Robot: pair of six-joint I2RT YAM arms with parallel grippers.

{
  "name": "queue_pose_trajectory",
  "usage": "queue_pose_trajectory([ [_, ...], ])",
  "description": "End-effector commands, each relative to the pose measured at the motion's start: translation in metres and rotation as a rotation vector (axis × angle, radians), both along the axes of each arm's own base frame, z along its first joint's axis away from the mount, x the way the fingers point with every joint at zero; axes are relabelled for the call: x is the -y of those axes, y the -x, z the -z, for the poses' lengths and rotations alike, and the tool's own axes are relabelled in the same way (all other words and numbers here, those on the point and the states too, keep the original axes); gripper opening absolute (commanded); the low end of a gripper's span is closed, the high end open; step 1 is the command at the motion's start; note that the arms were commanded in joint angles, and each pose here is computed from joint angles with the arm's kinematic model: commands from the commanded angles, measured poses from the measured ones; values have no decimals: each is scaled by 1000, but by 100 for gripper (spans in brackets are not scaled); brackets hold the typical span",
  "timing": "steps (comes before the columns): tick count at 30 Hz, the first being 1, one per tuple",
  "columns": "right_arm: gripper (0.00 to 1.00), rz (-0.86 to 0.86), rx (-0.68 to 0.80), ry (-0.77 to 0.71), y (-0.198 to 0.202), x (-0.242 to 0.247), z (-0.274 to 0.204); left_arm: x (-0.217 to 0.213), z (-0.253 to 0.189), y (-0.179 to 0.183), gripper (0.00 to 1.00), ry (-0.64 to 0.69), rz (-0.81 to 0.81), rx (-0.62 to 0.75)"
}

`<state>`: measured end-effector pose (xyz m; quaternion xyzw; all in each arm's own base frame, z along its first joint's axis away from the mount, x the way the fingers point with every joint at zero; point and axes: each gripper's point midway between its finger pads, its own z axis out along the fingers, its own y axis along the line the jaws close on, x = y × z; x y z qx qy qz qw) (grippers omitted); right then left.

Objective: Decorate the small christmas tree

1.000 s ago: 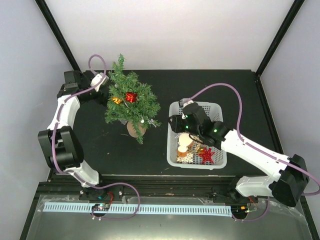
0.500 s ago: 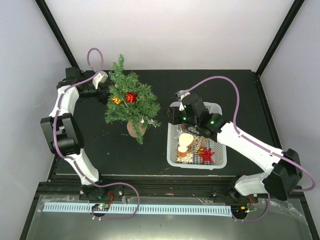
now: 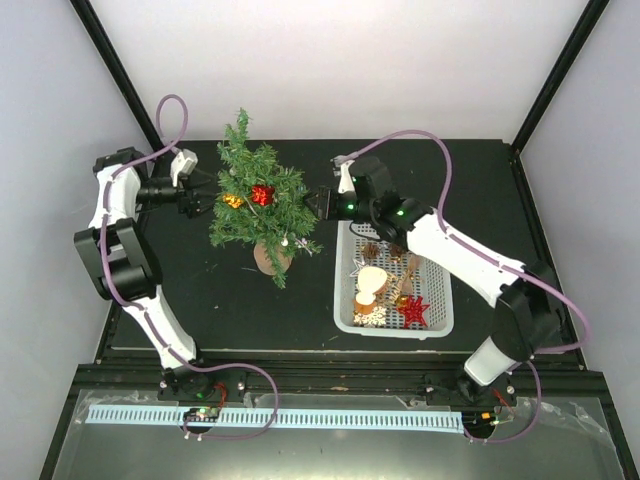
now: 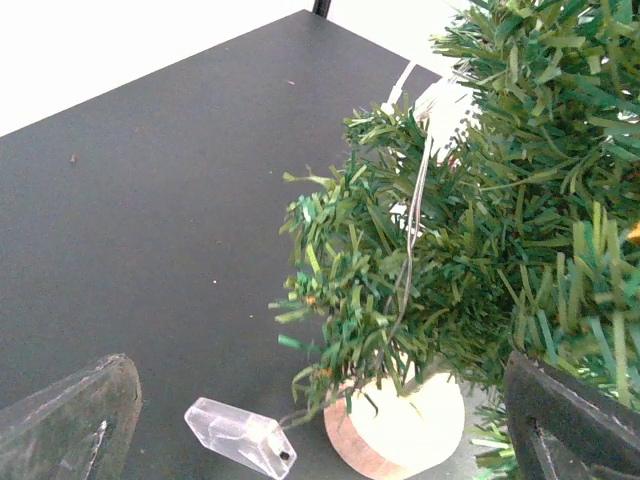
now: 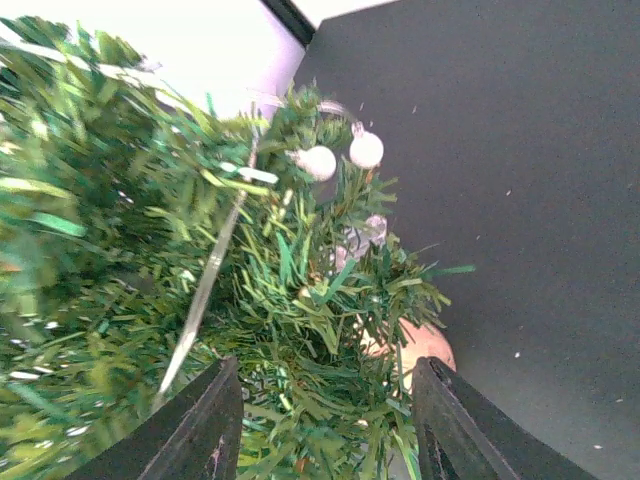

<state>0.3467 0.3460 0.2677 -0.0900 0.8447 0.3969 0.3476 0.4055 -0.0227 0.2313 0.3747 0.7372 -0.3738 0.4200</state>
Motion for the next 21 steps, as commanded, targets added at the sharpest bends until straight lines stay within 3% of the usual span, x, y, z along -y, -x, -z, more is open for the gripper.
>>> queue_pose_trajectory([
  [1,47,-92,-51,-56,3,-22,7,-13,-21,4,99,88,-22,28],
  [9,39,-132,-82,-109,20,-21,15,-14,-22,23,99,96,-60,11],
  [21,34,-244,-147,-151,68,-50,24,-6,-58,47,99,33,-197,149],
])
